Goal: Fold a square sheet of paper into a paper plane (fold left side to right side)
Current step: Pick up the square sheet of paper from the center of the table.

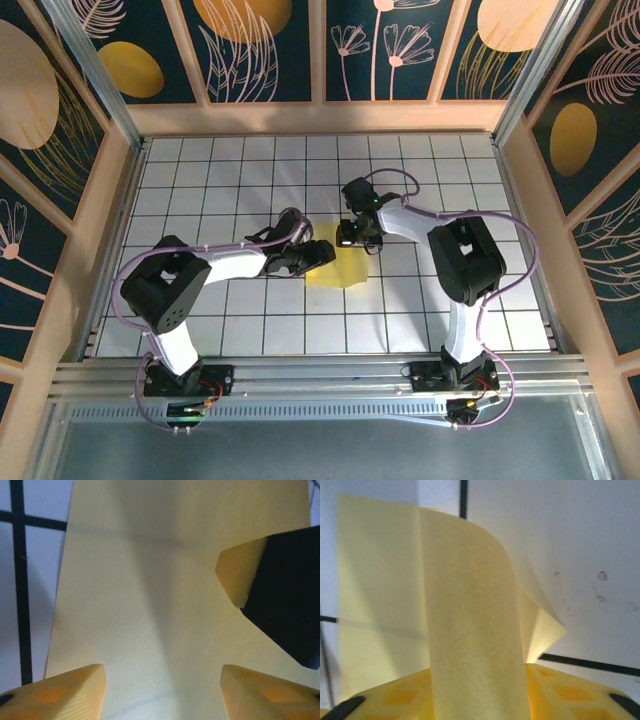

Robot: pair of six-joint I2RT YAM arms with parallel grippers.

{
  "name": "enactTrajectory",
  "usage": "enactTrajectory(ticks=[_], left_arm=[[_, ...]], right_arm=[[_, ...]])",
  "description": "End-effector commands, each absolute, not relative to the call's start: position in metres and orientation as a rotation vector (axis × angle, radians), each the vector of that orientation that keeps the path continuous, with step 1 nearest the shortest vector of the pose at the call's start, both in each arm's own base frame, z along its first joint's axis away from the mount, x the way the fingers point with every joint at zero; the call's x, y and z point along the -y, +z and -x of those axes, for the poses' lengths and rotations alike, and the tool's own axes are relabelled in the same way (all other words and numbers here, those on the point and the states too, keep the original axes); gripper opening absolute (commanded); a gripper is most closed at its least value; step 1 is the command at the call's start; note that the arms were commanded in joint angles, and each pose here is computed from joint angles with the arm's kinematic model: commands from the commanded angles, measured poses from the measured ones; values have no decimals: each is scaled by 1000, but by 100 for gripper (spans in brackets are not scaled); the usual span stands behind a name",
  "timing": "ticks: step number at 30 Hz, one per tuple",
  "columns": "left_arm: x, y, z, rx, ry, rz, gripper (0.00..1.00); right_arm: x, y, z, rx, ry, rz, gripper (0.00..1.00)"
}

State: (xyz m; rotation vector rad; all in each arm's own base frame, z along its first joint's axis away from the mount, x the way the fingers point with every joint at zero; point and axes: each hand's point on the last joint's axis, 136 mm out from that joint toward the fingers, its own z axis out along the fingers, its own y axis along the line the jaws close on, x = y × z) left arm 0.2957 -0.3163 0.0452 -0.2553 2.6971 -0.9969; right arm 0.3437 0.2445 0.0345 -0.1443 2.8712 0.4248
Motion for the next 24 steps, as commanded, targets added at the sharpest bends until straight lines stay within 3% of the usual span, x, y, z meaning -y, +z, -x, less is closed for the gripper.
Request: enactTrajectory(ticks=[1,9,14,24], left_arm=[[308,72,-305,-2603,-1034,310,64],[258,115,-318,-2384,-1163,401,71],[235,152,-317,-2195,-1317,351,81],[252,252,-295,-1795,-1635,-59,89]], right_arm=[[-252,58,-335,-2845,569,161,39],[-248,96,-337,-2739,899,83,31],[-243,146,-343,-2572,1125,75,30],[-249,259,-320,-2216,1466,332,27]])
